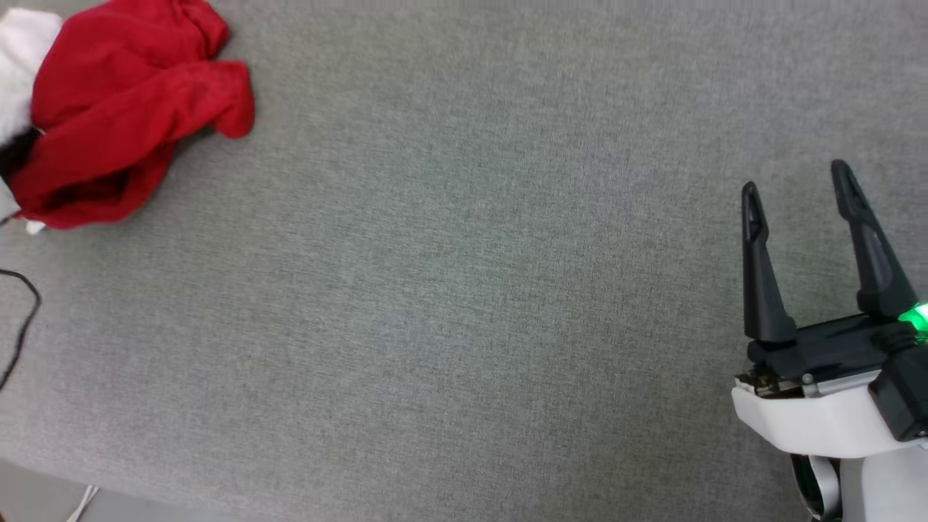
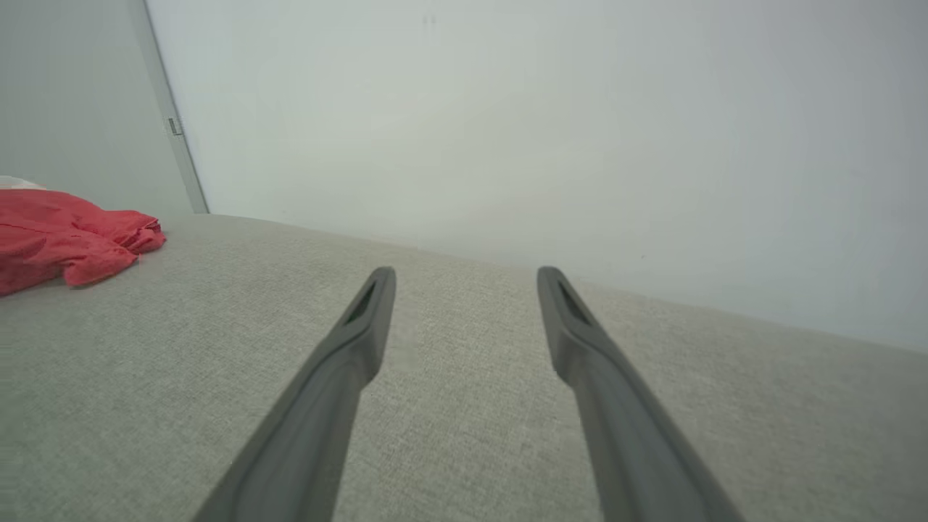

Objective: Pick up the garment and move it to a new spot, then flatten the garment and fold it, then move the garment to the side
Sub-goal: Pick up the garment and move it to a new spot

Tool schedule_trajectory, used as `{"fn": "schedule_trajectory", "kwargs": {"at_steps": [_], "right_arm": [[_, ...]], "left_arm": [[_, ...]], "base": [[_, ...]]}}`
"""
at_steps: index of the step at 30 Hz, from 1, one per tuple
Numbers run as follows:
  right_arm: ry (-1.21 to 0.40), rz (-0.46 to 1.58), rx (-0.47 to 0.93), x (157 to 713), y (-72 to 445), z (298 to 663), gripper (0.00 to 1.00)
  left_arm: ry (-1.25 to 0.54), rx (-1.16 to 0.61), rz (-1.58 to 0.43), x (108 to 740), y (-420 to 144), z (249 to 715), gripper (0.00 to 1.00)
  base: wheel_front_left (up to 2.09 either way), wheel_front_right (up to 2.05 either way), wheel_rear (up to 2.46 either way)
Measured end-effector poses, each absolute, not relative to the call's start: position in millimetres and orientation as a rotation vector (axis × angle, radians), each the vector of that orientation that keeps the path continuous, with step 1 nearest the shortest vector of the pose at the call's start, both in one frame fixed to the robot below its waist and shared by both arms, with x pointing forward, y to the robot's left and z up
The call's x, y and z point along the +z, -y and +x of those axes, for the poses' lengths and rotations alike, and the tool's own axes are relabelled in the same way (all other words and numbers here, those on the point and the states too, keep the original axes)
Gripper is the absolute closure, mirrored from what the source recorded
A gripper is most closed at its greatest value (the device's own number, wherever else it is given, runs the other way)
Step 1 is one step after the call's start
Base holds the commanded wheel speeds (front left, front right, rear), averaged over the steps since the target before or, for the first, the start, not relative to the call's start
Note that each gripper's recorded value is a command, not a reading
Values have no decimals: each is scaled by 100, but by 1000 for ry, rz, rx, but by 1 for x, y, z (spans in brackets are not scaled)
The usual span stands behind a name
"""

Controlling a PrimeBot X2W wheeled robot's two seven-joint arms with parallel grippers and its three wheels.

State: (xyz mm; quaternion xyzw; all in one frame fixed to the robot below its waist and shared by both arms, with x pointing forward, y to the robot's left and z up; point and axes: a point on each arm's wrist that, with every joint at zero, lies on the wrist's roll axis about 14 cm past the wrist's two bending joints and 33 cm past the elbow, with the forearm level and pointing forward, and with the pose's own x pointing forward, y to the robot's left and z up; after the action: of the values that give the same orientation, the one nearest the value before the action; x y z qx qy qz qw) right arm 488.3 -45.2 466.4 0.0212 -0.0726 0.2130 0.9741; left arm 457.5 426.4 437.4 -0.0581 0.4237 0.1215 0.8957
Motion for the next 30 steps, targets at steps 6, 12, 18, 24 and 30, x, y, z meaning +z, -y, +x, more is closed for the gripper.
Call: {"fn": "schedule_trajectory", "kwargs": {"at_steps": [6,12,18,24,30], "right_arm": [[195,71,441,496,42,479,0],[237,80,433,522,47,466,0],[264,88,406,541,59,452,0],[290,78,352,556,81,441,0],[299,63,281,564,108,429,0]], "left_arm": [[-713,187,13,512,-424,472,100],[-575,72,133,574,-392,487,100],[-454,-82,226,620,-337,504,100],[-351,-253,314,651,-270,520,100],[-269,-461,362,664,-187,529,100]], "base": [[0,0,0],[0,0,0],[0,0,0],[0,0,0],[0,0,0]]}}
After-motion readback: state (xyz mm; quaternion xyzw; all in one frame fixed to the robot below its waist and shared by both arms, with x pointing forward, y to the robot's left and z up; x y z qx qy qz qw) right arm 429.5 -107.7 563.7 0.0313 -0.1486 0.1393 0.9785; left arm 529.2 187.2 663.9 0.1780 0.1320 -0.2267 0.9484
